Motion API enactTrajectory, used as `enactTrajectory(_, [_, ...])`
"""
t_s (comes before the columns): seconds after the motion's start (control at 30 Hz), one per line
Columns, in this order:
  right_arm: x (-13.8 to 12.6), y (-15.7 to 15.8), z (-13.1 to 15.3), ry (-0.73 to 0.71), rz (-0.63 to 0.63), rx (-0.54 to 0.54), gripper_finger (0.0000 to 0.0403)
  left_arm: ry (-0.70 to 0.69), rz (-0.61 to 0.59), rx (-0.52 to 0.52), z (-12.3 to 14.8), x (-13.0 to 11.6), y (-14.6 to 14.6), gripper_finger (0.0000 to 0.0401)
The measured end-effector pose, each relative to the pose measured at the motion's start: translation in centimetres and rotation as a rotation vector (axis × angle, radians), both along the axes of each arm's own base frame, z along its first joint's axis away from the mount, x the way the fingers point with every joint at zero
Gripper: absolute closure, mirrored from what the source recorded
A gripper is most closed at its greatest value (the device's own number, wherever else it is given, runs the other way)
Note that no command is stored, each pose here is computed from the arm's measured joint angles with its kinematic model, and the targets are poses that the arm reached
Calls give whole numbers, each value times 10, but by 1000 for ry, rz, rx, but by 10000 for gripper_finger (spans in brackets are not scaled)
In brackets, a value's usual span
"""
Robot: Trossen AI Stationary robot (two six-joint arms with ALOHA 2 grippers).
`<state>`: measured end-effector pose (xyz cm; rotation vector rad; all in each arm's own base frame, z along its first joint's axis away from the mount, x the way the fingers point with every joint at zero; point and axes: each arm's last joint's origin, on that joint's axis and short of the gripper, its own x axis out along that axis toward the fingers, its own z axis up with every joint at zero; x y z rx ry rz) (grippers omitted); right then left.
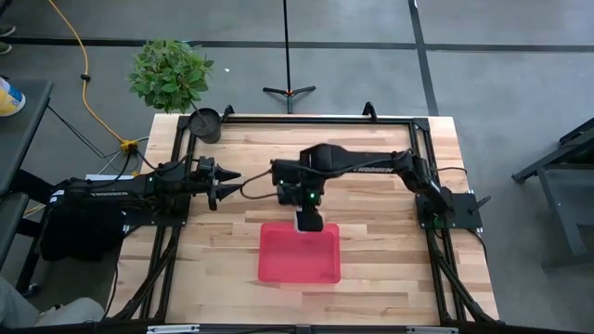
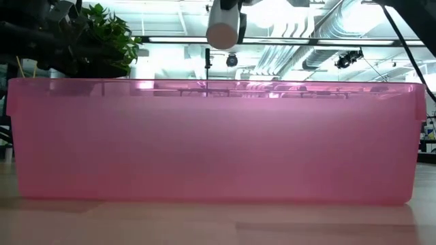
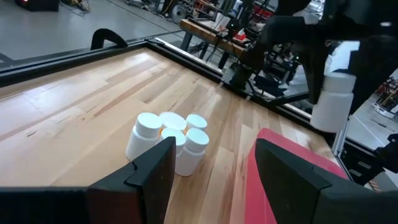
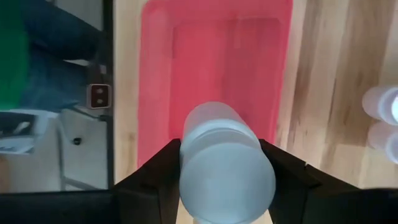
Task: Pick and place pill bottles into a basket
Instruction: Put the white pill bottle into the bin
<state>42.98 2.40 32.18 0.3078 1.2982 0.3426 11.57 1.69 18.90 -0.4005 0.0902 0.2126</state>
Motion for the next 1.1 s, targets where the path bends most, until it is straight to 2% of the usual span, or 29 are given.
enactTrajectory(0.2, [-1,26,-4,35,-14,-49,236,0,0,0,0,0,0,148])
enactTrajectory(0.5, [15,56,-52,161,17,-122,236,0,-5,-1,0,0,0,148])
enactTrajectory(0.7, [26,56,-85,237,22,-128,236,1,-5,-1,0,0,0,148])
enactTrajectory(0.83, [27,53,-89,249,36,-131,236,0,-23,-5,0,0,-1,148])
enactTrajectory(1.0, [20,46,-89,320,36,-194,236,0,-45,-8,0,0,-1,148])
enactTrajectory(1.1, [20,45,-89,313,46,-219,236,-1,-45,-8,0,0,-1,148])
